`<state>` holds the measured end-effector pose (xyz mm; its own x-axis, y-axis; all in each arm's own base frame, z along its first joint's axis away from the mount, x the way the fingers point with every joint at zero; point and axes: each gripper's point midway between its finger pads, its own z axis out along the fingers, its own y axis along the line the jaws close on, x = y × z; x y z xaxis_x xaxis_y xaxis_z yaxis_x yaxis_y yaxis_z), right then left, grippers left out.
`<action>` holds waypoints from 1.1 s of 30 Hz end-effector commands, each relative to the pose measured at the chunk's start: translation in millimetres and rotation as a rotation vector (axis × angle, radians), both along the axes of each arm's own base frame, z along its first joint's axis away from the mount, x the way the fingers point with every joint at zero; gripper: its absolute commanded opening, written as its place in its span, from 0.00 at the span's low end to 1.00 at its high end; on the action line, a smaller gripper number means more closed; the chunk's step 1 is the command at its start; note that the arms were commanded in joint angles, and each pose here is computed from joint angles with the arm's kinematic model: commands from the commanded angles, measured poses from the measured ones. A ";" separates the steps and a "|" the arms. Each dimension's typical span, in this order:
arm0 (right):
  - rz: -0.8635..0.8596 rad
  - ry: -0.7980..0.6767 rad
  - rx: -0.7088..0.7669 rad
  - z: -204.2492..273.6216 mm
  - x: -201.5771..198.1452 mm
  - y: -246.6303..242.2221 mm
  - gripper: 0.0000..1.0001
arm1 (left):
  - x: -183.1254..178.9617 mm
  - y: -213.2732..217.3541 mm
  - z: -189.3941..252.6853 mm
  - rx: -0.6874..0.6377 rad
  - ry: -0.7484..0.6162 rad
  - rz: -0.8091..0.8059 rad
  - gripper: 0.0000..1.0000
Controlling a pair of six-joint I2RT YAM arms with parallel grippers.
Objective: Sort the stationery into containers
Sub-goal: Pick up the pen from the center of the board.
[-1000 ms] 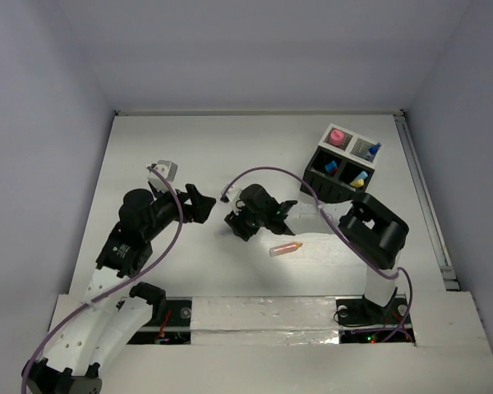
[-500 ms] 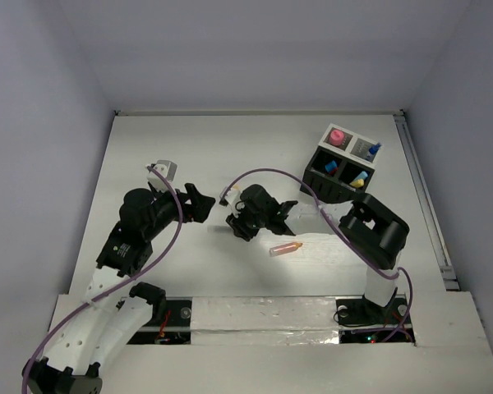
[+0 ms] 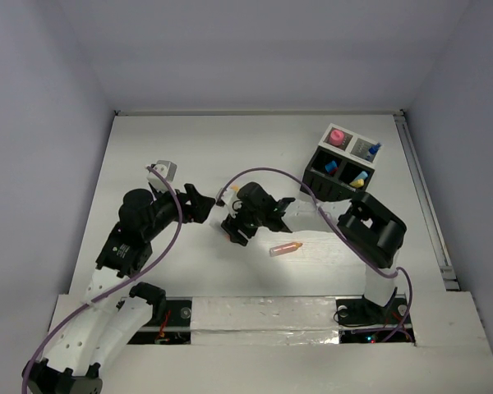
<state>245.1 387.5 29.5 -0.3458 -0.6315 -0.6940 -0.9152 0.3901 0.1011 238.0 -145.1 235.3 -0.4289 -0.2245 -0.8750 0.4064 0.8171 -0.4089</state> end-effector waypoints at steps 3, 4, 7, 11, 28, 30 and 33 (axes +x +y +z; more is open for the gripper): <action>-0.002 0.010 0.062 10.2 -3.3 13.4 0.70 | 2.1 6.3 36.4 -0.034 -0.095 0.032 0.80; -0.001 0.006 0.096 15.6 -3.7 17.2 0.70 | 2.1 6.5 37.1 -0.035 -0.098 0.033 0.80; -0.023 0.006 0.153 21.8 -7.7 21.9 0.70 | 4.3 6.2 38.3 -0.036 -0.098 0.036 0.80; -0.032 -0.001 0.157 13.4 -12.6 30.9 0.70 | 6.0 8.1 41.4 -0.036 -0.102 0.050 0.80; -0.226 -0.232 -0.006 -14.2 23.6 14.2 0.35 | 5.6 13.6 45.3 -0.039 -0.115 0.081 0.80; -0.238 -0.242 0.014 -13.6 25.8 15.8 0.32 | 5.2 14.1 44.3 -0.041 -0.114 0.085 0.80; -0.260 -0.244 0.038 -10.4 29.6 20.5 0.31 | 5.2 13.1 41.9 -0.044 -0.107 0.081 0.80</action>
<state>266.3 411.9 28.4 -0.3102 -0.5203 -0.7956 -0.8160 0.5751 -0.0579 242.2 -132.3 253.1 -0.3691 -0.2618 -0.8918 0.3641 0.8421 -0.3979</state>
